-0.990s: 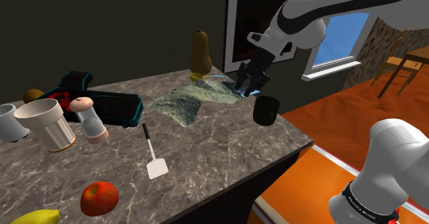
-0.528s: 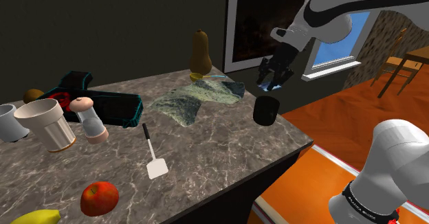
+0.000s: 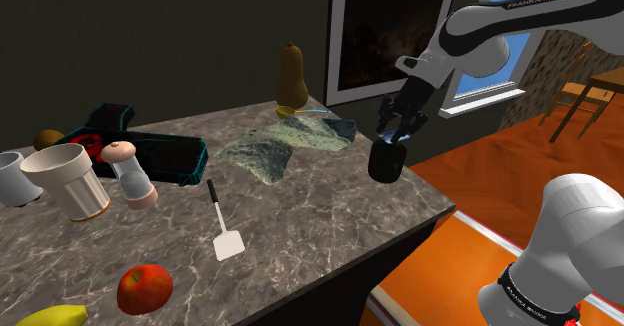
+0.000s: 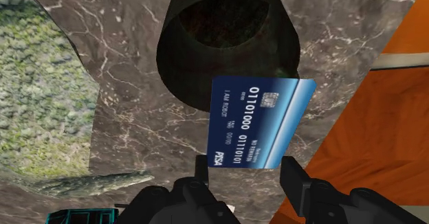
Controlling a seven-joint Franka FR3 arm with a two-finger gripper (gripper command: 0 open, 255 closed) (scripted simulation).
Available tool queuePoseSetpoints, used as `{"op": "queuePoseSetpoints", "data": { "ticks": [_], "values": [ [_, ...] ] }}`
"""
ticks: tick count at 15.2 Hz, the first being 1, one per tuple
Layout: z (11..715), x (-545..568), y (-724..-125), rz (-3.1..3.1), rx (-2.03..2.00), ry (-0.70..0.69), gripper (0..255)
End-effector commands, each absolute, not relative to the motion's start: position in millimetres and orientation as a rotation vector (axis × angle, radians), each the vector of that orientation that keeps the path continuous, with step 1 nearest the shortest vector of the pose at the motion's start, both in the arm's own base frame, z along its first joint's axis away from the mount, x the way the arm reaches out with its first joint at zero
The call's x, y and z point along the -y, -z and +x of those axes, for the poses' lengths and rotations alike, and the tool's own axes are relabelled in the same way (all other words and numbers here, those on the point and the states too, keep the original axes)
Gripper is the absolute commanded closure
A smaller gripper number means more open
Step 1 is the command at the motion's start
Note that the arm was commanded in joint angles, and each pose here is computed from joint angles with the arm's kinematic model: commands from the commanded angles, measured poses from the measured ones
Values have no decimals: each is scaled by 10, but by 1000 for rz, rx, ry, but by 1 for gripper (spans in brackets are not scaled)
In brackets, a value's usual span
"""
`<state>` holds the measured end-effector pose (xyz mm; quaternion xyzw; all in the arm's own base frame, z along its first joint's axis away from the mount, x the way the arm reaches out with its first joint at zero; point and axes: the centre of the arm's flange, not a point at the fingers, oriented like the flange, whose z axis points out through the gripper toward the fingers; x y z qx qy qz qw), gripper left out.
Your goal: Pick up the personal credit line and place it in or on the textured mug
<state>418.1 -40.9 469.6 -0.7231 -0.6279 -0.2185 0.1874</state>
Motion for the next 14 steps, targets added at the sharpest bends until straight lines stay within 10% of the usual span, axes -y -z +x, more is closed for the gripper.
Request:
{"op": "queuePoseSetpoints", "data": {
  "ticks": [1, 14],
  "values": [
    [4178, 404, -4586, -2035, 1768, 615, 255],
    [4178, 404, -4183, -2035, 1768, 615, 255]
  ]
}}
